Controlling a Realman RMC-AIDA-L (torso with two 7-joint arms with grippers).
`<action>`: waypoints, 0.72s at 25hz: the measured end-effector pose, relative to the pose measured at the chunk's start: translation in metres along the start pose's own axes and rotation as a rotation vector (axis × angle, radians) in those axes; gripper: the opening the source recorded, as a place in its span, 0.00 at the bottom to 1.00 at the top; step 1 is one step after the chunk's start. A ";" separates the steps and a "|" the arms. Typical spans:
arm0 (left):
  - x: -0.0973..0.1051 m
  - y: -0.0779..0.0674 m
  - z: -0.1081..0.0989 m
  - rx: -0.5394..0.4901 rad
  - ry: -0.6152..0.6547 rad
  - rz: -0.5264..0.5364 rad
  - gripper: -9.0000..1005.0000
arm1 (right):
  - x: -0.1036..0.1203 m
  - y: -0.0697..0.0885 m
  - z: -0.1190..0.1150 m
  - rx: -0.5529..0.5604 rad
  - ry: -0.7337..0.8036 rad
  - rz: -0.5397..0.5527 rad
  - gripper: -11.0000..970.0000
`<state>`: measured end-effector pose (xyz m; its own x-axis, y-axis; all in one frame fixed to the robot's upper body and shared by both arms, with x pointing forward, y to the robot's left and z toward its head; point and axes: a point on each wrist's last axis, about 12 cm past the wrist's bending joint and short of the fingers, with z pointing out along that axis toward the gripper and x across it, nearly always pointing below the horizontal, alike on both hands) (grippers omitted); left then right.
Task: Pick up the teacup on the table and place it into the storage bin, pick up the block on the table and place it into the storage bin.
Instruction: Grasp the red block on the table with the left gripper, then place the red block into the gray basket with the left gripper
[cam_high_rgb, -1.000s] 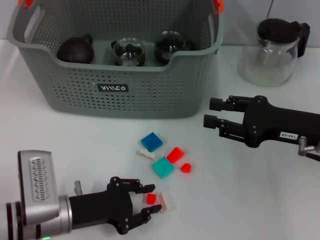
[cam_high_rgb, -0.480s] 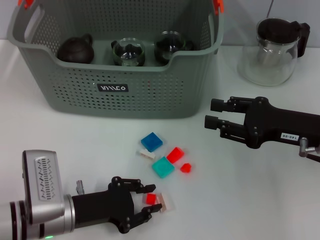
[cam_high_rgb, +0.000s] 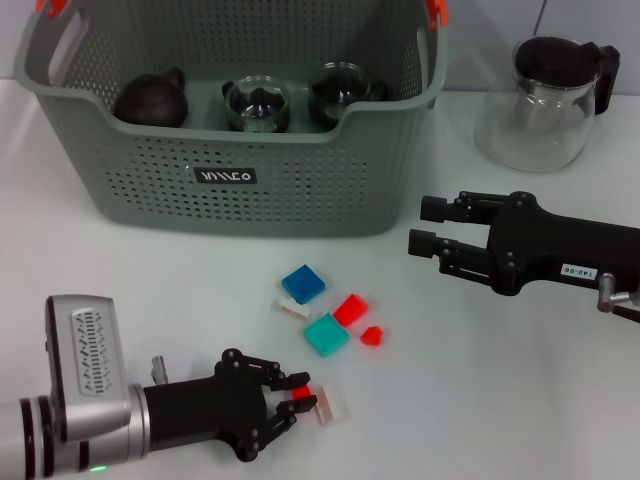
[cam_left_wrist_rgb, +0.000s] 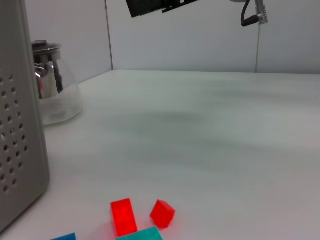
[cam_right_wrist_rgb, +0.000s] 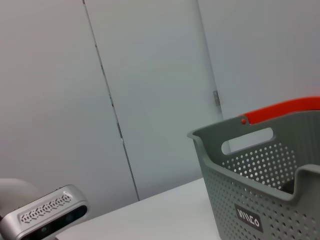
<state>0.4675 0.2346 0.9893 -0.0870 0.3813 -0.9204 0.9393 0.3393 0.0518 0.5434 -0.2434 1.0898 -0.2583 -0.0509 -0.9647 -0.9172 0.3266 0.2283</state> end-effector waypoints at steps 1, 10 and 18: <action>0.000 0.000 0.000 0.001 0.000 0.001 0.32 | 0.000 0.000 0.000 0.000 0.000 0.000 0.54; 0.000 0.000 -0.001 0.004 -0.002 -0.003 0.18 | -0.001 0.000 0.001 -0.004 -0.001 -0.002 0.54; -0.003 0.003 -0.010 0.002 -0.030 -0.027 0.18 | -0.002 0.000 0.001 -0.008 -0.001 -0.002 0.54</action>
<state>0.4669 0.2433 0.9966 -0.1025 0.3463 -0.9325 0.9375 0.3471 0.0258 0.5439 -0.2428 1.0913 -0.2556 -0.0503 -0.9655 -0.9203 0.3185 0.2270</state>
